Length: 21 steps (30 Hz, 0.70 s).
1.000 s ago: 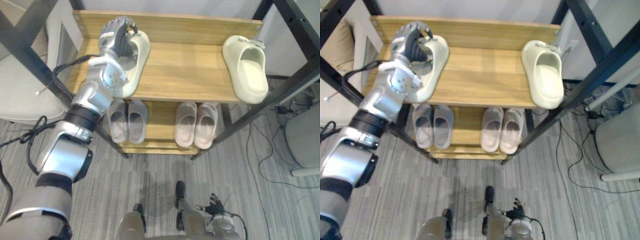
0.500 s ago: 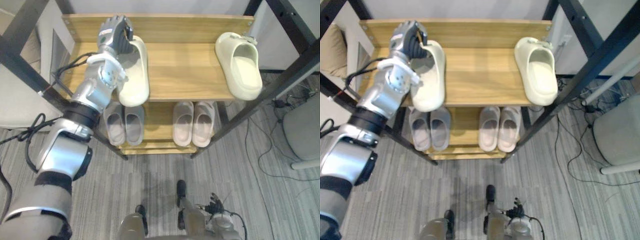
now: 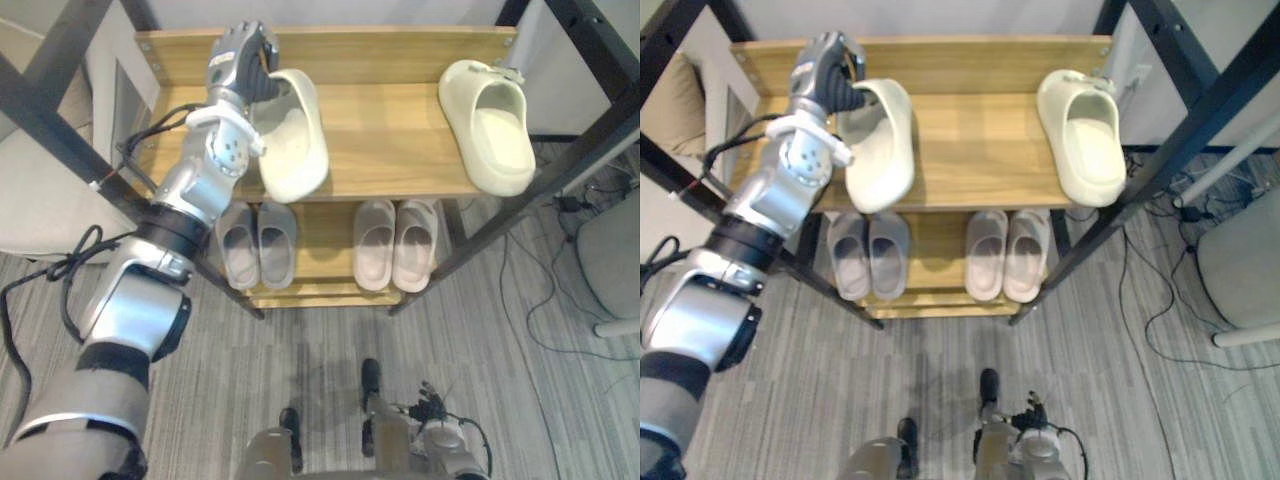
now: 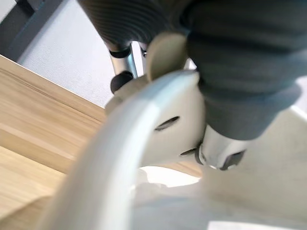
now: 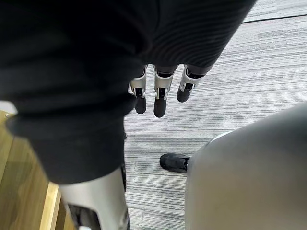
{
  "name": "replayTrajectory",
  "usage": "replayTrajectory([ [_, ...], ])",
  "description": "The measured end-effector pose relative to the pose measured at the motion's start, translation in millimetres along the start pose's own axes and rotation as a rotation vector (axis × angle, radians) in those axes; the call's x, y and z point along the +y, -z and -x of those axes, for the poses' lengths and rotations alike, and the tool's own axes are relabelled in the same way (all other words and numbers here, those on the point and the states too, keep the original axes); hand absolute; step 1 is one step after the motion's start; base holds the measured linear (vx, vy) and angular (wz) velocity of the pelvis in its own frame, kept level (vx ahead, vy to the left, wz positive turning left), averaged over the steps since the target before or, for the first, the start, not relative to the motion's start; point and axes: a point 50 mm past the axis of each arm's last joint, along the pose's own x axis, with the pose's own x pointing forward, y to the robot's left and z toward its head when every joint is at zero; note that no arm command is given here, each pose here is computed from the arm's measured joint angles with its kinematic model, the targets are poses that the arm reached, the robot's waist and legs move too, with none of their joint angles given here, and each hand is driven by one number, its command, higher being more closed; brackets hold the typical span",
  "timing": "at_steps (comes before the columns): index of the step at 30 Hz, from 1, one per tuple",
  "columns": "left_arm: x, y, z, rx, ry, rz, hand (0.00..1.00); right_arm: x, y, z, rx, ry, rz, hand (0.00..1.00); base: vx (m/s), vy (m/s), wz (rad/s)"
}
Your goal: Organize the slippers on the shoe rack
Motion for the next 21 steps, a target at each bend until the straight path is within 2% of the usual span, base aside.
replayTrajectory([
  [21, -4, -59, -24, -0.122, -0.024, 0.066, 1.0, -14, -8, -5, -0.006, 0.057, -0.083, 0.0, 0.01, -0.002, -0.07],
])
